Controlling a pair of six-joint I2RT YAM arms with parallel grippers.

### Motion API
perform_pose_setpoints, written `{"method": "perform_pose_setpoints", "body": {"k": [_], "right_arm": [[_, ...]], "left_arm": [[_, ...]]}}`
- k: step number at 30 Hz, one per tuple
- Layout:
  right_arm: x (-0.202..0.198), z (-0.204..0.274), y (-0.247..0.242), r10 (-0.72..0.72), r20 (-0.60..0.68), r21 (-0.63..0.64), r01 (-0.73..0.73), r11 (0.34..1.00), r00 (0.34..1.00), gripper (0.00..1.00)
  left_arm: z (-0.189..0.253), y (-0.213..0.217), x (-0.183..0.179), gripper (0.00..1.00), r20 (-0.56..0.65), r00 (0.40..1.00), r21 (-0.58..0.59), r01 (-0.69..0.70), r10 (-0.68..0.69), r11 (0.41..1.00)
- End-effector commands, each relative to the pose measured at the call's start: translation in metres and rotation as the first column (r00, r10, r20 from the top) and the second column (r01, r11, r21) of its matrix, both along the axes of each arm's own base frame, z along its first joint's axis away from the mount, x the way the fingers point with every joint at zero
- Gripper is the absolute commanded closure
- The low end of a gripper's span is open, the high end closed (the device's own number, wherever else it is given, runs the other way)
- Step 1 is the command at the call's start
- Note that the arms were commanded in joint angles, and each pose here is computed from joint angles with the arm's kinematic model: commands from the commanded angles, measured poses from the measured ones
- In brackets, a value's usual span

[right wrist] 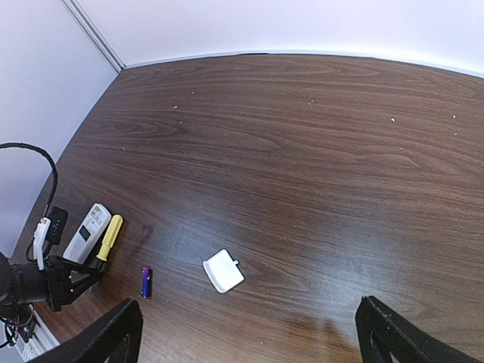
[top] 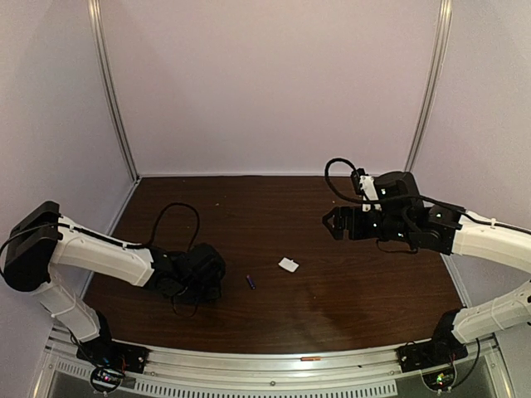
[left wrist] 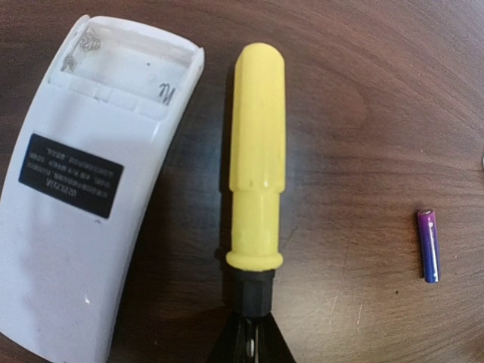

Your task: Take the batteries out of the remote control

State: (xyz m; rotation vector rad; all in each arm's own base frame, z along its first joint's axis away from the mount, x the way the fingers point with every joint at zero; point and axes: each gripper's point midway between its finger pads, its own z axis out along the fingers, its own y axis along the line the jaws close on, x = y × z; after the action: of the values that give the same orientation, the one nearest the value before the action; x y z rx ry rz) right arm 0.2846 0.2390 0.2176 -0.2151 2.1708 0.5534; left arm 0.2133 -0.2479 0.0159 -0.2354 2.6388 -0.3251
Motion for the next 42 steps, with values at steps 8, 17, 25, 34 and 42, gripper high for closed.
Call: {"method": "perform_pose_setpoints", "body": {"k": [8,17,25,34,42], "right_arm": [[0.000,-0.006,-0.006,-0.022,-0.006,-0.008,0.021,1.000,1.000,0.00],[-0.001,-0.004,-0.009,-0.025,0.007,-0.005,0.025,1.000,1.000,0.00],[-0.001,0.000,-0.012,-0.028,0.022,-0.013,0.028,1.000,0.999,0.00],[0.001,0.008,-0.014,-0.024,0.052,-0.033,0.026,0.999,0.998,0.00],[0.003,0.027,-0.020,-0.012,0.166,-0.041,0.019,0.999,0.986,0.00]], "left_arm": [[-0.005,0.009,0.000,0.85,-0.015,0.999,0.039,-0.031,0.032,0.999],[0.011,-0.002,0.007,0.38,0.033,0.999,0.011,0.027,-0.027,1.000],[0.023,-0.005,0.010,0.06,0.062,0.997,0.009,0.044,-0.045,0.999],[0.058,-0.005,0.021,0.02,0.134,0.989,0.033,0.058,-0.062,0.998],[0.112,0.020,0.046,0.03,0.326,0.942,0.123,0.035,-0.073,0.992]]}}
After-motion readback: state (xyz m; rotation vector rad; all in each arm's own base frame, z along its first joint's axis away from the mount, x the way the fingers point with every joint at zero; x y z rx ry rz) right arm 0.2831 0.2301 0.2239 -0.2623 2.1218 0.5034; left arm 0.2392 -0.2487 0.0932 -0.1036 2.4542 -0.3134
